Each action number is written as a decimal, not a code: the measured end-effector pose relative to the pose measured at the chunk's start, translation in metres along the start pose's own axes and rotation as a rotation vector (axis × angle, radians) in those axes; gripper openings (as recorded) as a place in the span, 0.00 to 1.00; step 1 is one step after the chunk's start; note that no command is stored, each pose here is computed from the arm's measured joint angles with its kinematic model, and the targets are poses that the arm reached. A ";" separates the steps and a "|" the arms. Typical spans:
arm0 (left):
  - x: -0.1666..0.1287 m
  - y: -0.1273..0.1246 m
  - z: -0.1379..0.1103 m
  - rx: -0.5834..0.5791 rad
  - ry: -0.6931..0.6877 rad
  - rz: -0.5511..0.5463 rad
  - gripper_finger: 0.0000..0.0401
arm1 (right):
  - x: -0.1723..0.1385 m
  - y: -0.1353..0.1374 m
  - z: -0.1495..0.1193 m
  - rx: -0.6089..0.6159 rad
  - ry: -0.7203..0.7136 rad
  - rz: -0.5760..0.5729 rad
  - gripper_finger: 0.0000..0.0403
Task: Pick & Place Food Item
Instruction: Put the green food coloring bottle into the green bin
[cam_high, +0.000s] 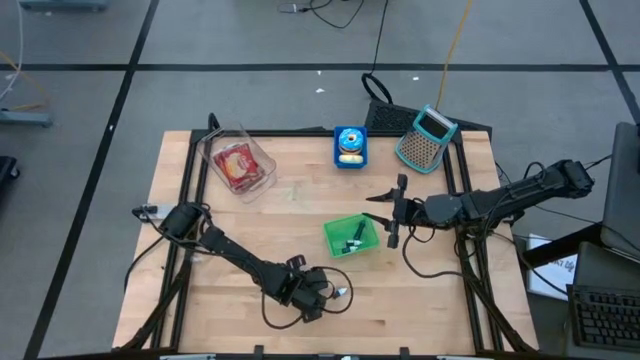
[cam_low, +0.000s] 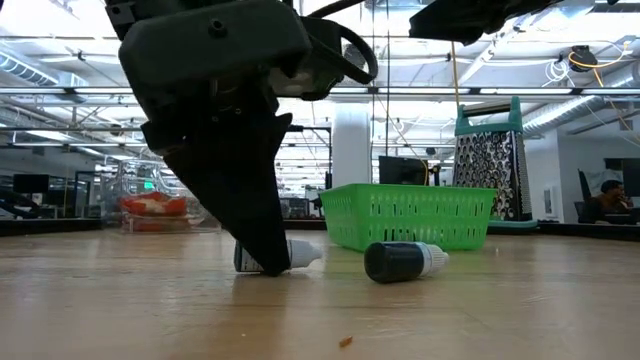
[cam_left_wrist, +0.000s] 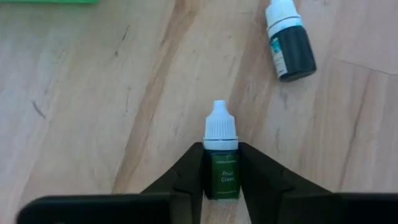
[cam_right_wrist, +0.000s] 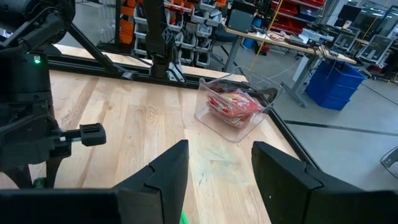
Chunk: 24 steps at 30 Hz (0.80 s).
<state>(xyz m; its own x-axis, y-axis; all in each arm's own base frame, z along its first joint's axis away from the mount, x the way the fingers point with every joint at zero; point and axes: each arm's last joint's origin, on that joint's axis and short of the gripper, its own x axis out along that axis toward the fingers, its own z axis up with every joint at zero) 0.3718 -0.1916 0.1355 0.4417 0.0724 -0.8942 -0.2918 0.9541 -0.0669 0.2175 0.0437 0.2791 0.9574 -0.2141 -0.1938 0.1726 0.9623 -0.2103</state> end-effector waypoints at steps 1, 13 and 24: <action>-0.002 0.001 0.001 0.005 -0.006 0.001 0.20 | 0.000 0.000 0.000 0.000 0.000 0.000 0.41; -0.050 0.029 0.052 0.002 -0.282 0.045 0.27 | 0.000 0.000 0.000 0.000 0.000 0.000 0.41; -0.046 0.073 0.097 0.087 -0.376 0.056 0.15 | 0.000 0.000 0.000 0.001 -0.002 0.000 0.41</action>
<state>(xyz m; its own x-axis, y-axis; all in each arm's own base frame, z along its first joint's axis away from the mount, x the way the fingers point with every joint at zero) 0.4118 -0.0970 0.2149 0.7123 0.2111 -0.6693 -0.2585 0.9656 0.0294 0.2175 0.0437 0.2793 0.9578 -0.2136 -0.1923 0.1727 0.9625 -0.2091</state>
